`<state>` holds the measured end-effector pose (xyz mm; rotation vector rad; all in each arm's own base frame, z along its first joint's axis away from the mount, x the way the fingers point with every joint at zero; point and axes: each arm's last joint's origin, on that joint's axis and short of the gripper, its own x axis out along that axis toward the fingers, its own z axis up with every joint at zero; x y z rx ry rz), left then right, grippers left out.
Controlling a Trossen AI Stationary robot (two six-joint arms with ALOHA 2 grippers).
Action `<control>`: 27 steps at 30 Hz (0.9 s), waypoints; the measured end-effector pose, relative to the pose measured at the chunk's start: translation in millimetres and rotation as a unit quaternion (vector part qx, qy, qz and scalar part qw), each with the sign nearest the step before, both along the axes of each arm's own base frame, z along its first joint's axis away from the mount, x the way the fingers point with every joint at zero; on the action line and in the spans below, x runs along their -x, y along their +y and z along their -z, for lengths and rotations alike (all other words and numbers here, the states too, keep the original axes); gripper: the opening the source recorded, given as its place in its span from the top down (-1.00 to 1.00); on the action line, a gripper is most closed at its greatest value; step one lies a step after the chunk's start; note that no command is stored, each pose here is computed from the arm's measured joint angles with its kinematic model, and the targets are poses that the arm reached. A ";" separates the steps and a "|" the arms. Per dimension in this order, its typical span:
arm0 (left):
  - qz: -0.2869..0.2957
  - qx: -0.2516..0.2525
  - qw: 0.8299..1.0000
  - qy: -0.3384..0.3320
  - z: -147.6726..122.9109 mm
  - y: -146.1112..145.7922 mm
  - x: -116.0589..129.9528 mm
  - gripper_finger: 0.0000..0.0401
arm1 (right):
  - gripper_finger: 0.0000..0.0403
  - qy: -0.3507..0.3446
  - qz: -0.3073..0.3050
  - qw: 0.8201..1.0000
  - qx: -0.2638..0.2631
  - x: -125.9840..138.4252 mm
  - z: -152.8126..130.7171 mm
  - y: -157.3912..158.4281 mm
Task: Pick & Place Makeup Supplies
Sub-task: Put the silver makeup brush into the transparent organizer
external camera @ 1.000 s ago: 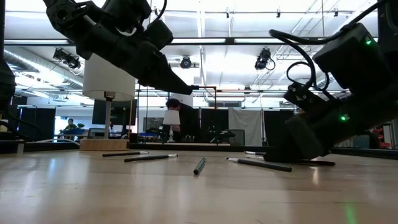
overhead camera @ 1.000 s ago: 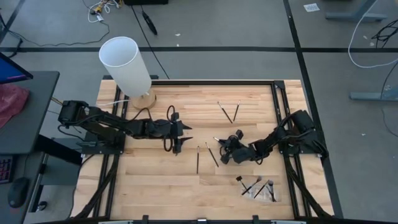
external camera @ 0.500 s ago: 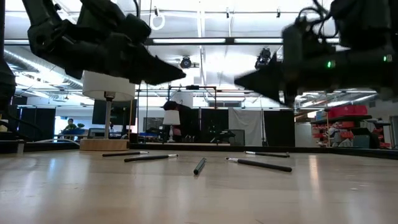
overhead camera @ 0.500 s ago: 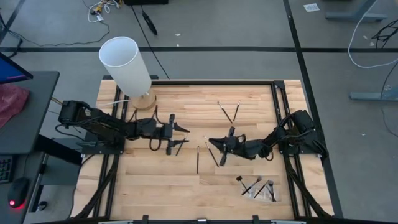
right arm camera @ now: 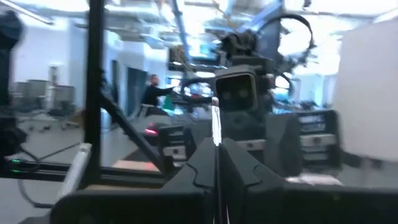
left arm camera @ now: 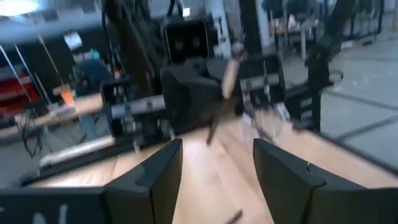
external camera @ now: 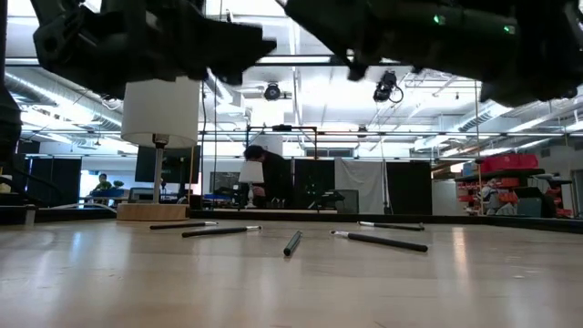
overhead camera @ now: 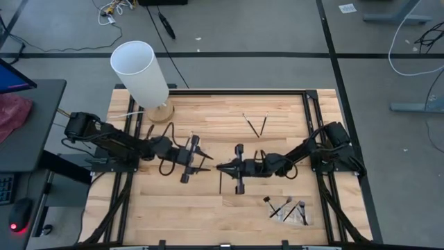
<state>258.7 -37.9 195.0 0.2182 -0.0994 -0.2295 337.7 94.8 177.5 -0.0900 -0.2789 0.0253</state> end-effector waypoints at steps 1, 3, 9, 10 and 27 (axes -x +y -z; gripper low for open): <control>0.001 0.002 1.000 -0.013 -2.5 -2.5 0.6 0.01 | 0.96 0.001 -0.010 1.000 0.003 -3.3 -2.0 0.3; 0.004 0.006 0.999 -0.034 -6.6 -6.7 1.7 0.01 | 0.96 0.009 -0.020 1.000 0.009 -8.1 -3.5 1.1; 0.022 0.012 0.997 -0.070 -13.6 -16.0 4.8 0.01 | 0.96 0.020 -0.024 0.999 0.013 -15.8 -7.8 3.7; 0.023 0.013 0.997 -0.071 -13.7 -16.5 5.0 0.01 | 0.96 0.018 -0.024 0.999 0.012 -16.4 -8.8 3.9; 0.052 0.011 0.995 -0.085 -16.3 -18.8 6.2 0.67 | 0.96 0.021 -0.023 0.999 0.013 -16.4 -8.3 3.9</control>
